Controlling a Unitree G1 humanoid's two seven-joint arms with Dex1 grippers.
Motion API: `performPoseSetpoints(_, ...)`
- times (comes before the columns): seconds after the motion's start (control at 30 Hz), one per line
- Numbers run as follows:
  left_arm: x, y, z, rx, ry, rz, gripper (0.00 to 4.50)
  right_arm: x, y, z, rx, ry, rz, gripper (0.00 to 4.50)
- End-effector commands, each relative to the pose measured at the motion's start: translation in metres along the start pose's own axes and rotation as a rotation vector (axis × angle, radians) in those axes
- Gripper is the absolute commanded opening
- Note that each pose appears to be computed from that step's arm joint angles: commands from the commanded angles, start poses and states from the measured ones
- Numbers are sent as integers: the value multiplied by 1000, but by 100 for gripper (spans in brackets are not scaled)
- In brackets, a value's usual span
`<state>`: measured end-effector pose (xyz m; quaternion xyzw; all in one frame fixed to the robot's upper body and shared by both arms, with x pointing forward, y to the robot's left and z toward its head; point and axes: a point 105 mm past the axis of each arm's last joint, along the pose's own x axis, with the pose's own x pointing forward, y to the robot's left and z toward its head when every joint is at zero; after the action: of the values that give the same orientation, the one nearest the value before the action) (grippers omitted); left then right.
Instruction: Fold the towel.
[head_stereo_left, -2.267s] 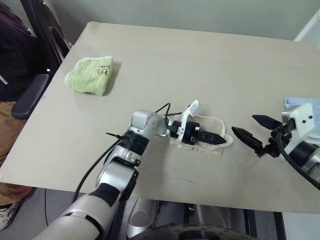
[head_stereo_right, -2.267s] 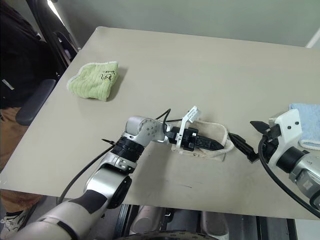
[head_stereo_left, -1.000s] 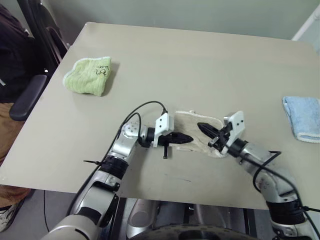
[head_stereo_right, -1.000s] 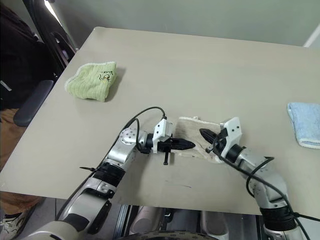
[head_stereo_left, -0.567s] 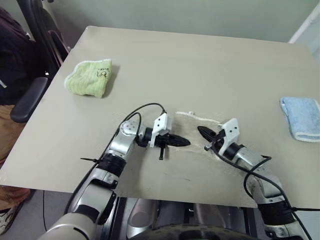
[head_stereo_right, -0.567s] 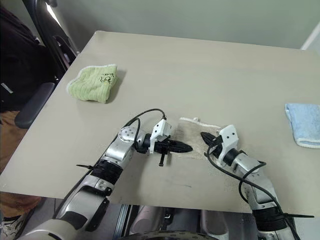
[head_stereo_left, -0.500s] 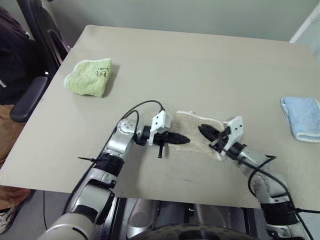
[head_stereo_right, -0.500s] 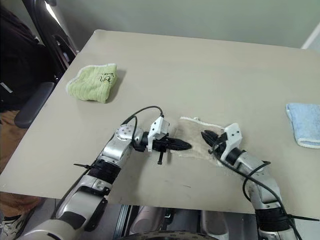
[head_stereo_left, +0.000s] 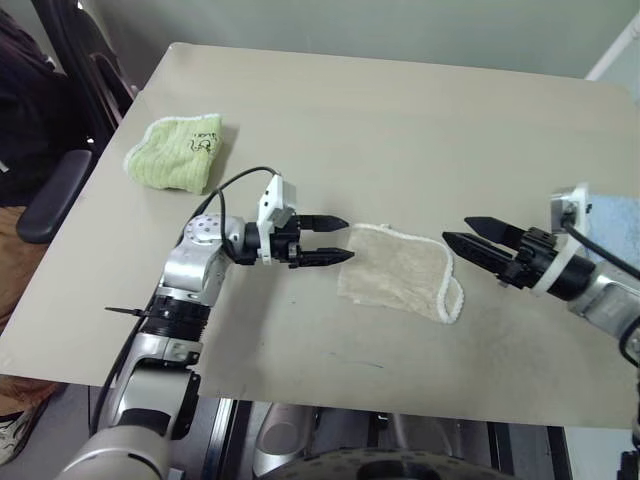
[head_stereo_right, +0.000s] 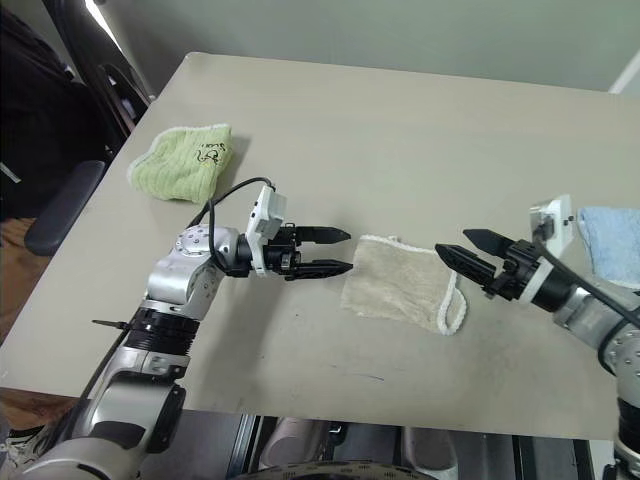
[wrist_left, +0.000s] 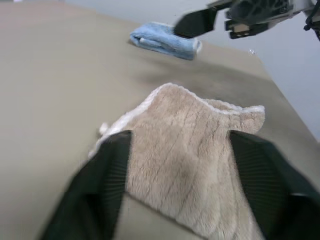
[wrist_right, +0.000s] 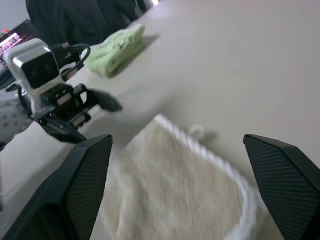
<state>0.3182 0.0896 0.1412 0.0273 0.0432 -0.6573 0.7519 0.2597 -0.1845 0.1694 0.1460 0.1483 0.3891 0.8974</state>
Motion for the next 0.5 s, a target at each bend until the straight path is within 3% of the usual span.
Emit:
performPoseSetpoints(0.03, -5, -2, -3, 42, 33, 21, 449, -15, -5, -5, 121, 37, 15, 450)
performPoseSetpoints(0.13, -7, -3, -6, 42, 37, 28, 449, -22, -11, -14, 197, 93, 4, 450)
performPoseSetpoints(0.27, -9, -4, -8, 32, 29, 37, 449, -28, -18, -49, 262, 276, -16, 450)
performPoseSetpoints(0.5, -12, -6, -16, 51, 56, 63, 449, -21, -33, -65, 332, 305, -15, 450)
